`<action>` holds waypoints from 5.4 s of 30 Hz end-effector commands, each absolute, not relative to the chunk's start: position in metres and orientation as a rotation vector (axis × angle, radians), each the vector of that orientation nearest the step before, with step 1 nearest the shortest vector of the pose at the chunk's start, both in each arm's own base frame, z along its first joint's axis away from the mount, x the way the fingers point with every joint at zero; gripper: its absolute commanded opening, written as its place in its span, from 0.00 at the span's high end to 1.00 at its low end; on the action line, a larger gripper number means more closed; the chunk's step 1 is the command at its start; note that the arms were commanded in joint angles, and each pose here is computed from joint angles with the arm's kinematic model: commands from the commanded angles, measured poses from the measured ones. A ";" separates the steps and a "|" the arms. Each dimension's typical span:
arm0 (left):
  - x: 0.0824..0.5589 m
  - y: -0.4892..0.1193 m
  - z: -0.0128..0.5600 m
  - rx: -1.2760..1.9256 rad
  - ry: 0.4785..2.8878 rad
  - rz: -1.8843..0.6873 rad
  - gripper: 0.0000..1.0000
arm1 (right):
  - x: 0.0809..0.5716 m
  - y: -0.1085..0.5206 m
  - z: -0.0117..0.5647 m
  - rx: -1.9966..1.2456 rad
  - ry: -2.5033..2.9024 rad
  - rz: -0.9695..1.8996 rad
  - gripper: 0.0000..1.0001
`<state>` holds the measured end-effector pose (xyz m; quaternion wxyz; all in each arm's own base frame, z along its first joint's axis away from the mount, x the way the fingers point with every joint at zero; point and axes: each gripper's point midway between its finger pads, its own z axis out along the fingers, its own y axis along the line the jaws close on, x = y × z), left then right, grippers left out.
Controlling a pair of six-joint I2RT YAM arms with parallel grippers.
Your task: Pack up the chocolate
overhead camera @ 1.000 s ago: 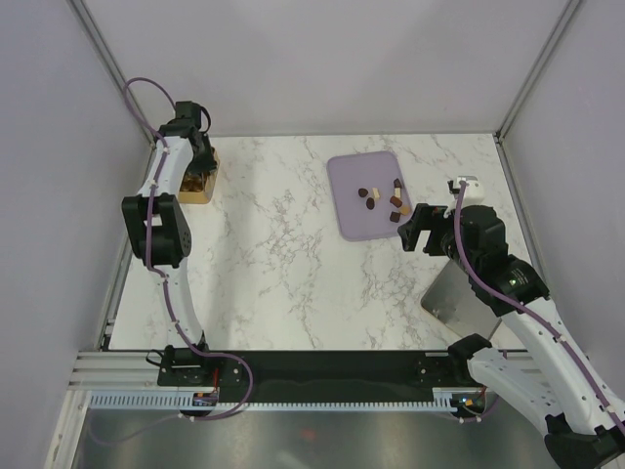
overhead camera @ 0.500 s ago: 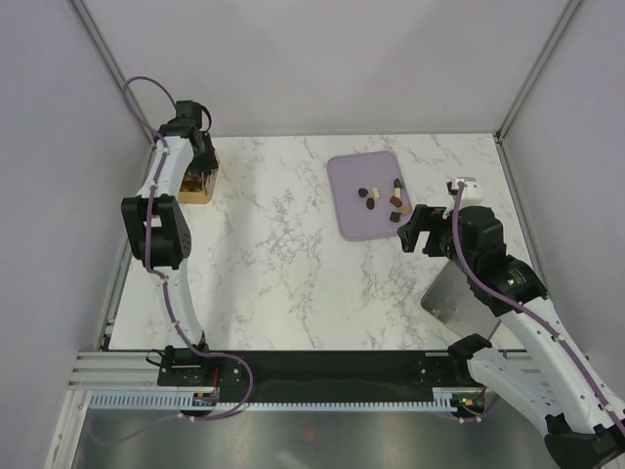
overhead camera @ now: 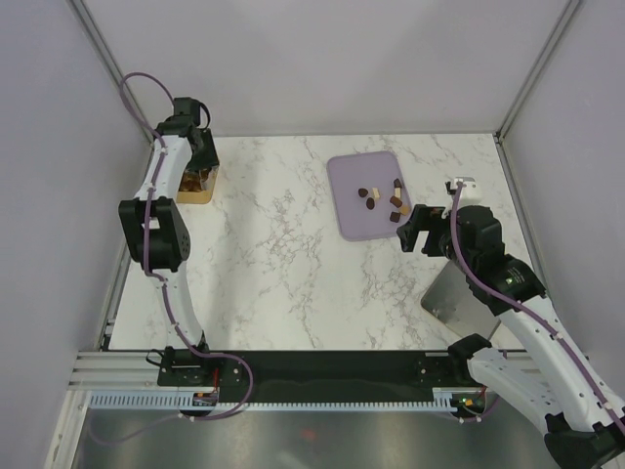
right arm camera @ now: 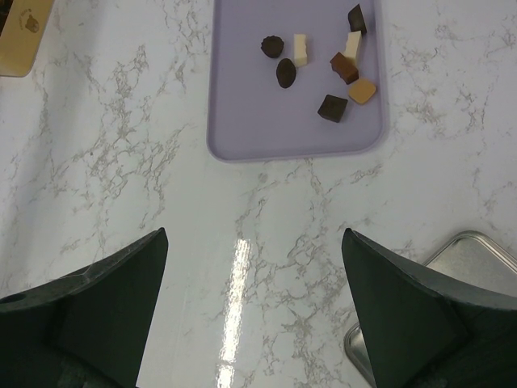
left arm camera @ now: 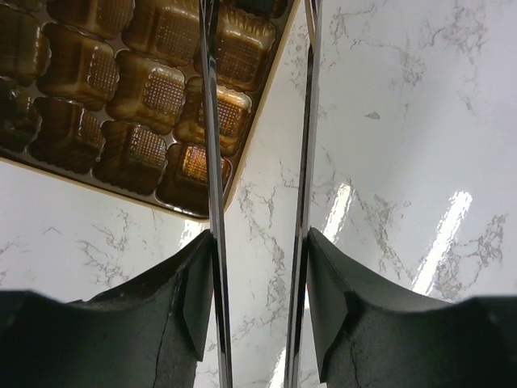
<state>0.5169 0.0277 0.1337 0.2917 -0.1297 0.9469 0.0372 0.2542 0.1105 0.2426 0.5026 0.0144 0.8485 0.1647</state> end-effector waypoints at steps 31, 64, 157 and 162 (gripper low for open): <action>0.316 -0.387 0.198 0.671 2.316 -0.388 0.47 | 0.229 0.085 0.294 0.059 1.952 0.347 0.02; 0.335 -0.438 0.115 0.744 2.352 -0.302 0.53 | 0.226 0.078 0.297 0.055 1.926 0.316 0.02; 0.476 0.034 0.234 -0.352 2.339 0.107 0.49 | 0.236 0.097 0.296 0.042 1.937 0.400 0.02; 0.450 -0.069 0.239 -0.114 2.319 -0.020 0.49 | 0.230 0.093 0.304 0.043 1.921 0.400 0.02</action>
